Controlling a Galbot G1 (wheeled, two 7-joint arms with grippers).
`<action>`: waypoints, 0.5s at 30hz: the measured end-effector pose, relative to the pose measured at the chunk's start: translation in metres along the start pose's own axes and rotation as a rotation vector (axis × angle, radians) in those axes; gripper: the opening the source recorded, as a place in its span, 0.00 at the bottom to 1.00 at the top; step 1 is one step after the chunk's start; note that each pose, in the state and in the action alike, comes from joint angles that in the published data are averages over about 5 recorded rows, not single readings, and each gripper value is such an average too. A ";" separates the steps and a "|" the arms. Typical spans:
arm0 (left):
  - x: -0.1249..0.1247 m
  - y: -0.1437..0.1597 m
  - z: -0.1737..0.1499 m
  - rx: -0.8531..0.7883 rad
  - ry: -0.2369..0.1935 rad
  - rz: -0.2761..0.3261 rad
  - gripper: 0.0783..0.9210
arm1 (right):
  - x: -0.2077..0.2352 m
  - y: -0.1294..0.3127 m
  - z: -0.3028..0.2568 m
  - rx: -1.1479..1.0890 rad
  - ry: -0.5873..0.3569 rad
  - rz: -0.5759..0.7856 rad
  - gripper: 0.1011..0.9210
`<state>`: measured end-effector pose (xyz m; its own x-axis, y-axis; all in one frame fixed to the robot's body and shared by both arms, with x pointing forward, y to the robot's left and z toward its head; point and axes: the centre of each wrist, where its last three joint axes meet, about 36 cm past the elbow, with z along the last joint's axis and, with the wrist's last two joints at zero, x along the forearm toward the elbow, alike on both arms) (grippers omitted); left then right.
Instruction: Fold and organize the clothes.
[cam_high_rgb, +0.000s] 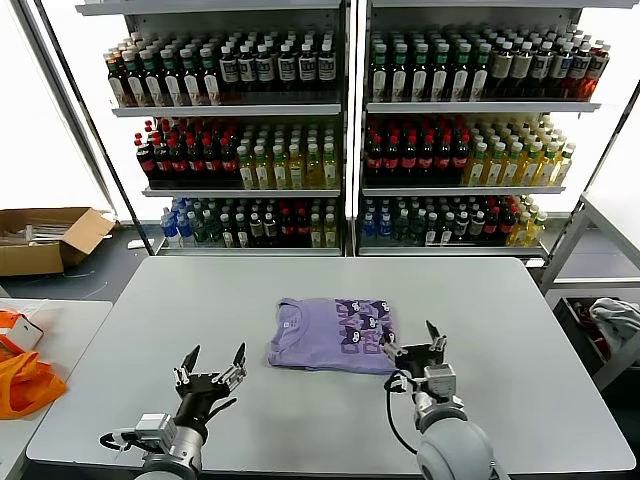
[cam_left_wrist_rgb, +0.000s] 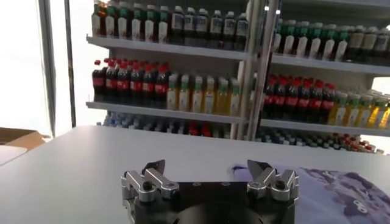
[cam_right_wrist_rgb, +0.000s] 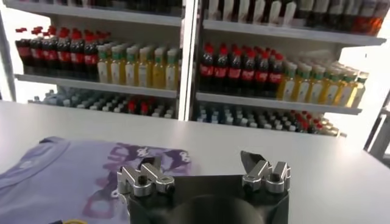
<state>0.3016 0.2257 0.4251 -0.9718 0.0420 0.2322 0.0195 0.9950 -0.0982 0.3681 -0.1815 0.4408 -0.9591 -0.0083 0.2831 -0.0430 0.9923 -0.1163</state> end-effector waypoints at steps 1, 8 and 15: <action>0.000 0.001 0.000 -0.006 -0.004 -0.003 0.88 | 0.000 -0.003 -0.001 -0.002 -0.007 0.009 0.88; 0.000 0.003 0.000 -0.042 -0.037 -0.019 0.88 | 0.004 -0.017 -0.002 -0.016 -0.024 0.050 0.88; 0.001 0.003 0.000 -0.068 -0.062 -0.027 0.88 | 0.008 -0.021 -0.001 -0.018 -0.033 0.066 0.88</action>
<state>0.3012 0.2290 0.4251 -0.9848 0.0113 0.1735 0.0068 0.9996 -0.0267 0.3617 -0.2025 0.4468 -0.9683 0.0538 0.2440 0.0256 0.9928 -0.1171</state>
